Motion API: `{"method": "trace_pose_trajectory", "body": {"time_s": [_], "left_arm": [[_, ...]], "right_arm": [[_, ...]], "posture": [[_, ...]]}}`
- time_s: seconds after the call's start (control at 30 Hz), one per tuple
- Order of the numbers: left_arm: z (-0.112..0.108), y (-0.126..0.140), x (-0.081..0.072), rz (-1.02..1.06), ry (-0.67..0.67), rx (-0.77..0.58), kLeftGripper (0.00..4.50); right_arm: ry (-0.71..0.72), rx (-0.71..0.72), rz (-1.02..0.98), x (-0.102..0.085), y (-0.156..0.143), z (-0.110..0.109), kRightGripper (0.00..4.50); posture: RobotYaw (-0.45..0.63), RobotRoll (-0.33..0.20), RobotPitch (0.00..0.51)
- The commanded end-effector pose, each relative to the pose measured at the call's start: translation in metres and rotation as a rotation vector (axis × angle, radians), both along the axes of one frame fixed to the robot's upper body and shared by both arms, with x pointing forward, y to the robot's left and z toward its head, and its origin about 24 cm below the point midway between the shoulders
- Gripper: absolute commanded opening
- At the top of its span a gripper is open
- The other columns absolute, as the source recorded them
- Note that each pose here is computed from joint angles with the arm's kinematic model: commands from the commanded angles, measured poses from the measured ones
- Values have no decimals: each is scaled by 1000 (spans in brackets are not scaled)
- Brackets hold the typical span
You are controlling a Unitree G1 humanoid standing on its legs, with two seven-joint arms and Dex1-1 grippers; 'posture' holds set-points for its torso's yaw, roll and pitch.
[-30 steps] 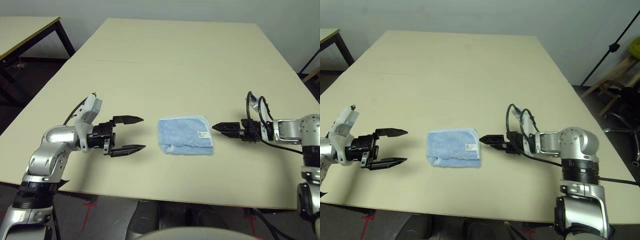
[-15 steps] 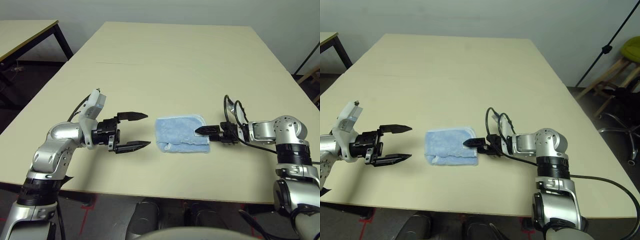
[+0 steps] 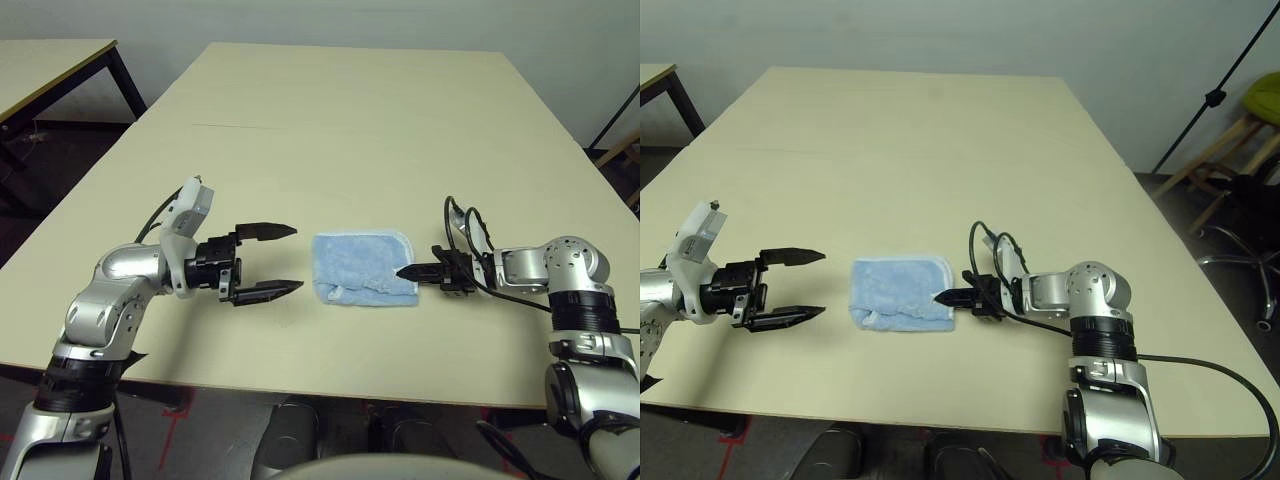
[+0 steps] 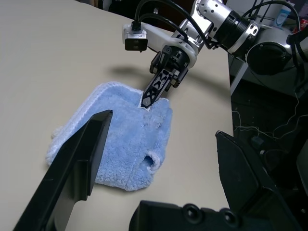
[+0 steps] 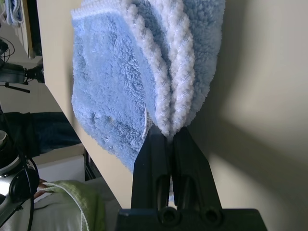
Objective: Fold the towel and set it aside.
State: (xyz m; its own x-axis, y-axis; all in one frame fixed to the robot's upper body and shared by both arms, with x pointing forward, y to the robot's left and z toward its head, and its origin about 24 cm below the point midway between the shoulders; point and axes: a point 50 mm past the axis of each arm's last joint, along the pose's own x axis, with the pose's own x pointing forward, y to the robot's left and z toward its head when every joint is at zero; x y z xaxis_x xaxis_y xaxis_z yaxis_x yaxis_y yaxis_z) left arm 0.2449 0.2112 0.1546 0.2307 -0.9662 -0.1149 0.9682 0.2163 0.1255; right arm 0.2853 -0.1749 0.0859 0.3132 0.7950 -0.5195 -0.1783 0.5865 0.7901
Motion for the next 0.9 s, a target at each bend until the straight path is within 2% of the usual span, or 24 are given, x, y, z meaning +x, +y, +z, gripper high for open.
{"method": "trace_pose_trajectory", "body": {"time_s": [0.03,0.2,0.3,0.53,0.7,0.9], "left_arm": [[4,-7,0,-26,-5,12,4500],[2,-7,3,-23,-5,21,4500],[0,-6,5,-32,0,22,4500],[-5,-6,15,-68,3,18,4500],[-10,-7,24,-78,-16,28,4500],[-13,-5,26,-90,-27,46,4500]], "right_arm": [[18,4,-10,-2,-1,0,19],[-162,106,-195,9,-17,25,19],[-254,172,-394,9,-53,42,19],[-501,85,-987,1,-132,71,19],[-530,-12,-1204,-14,-151,64,19],[-438,-41,-1267,-25,-144,38,19]], "posture": [[184,0,75],[164,0,77],[164,0,77],[84,0,76],[54,0,73],[49,0,72]]}}
